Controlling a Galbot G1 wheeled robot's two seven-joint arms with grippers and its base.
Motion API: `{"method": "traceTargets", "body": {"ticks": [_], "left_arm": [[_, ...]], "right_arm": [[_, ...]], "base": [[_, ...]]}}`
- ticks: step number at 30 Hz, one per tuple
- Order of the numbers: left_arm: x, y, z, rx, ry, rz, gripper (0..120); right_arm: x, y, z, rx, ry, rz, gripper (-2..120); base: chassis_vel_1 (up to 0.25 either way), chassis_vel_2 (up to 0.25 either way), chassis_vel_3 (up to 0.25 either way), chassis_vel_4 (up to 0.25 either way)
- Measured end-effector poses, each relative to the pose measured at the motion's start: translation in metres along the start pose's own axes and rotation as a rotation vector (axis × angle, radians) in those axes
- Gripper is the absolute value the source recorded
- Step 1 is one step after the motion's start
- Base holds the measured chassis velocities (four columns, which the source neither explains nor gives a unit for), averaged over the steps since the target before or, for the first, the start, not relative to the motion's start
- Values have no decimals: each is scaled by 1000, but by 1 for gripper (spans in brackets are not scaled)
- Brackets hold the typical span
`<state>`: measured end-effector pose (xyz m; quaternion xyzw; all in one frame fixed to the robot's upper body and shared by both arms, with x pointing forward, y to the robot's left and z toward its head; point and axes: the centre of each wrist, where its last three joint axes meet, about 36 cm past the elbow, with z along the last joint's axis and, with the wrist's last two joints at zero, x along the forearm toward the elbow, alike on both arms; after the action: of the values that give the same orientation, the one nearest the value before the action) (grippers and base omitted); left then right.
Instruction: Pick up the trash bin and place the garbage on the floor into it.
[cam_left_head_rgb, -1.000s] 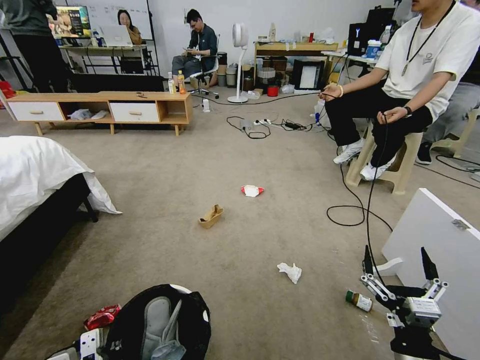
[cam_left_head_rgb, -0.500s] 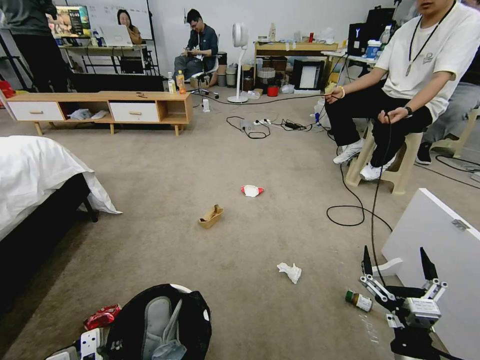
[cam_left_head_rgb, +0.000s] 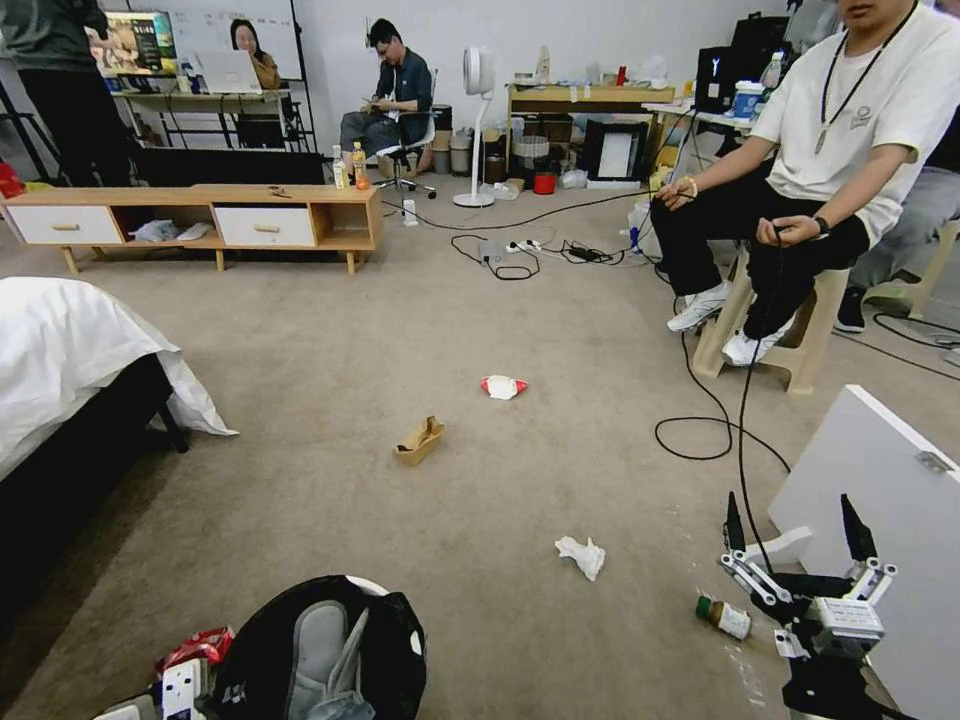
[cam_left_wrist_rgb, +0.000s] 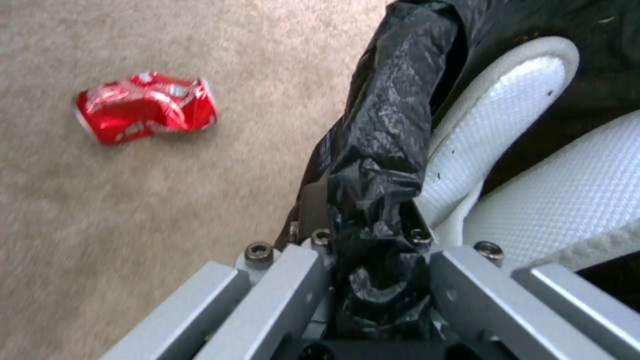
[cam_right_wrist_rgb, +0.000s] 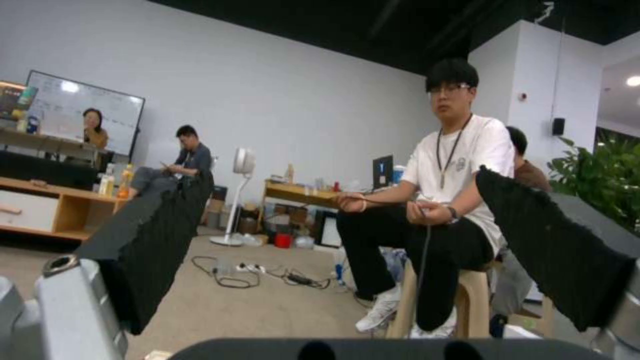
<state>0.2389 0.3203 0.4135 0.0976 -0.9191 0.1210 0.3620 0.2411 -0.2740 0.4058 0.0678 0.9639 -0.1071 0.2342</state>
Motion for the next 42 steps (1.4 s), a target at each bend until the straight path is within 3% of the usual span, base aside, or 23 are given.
{"method": "traceTargets", "body": {"ticks": [16,42], "left_arm": [[1,0,1,-1,1,-2,2],[-2,-1,7,-17,13,-7,2]], "right_arm": [[0,-3,3,15,-26,-14,100],[-1,-5,6,16,-32,-16,100]], "base": [[-93,99,105,-104],[0,0,0,0]]}}
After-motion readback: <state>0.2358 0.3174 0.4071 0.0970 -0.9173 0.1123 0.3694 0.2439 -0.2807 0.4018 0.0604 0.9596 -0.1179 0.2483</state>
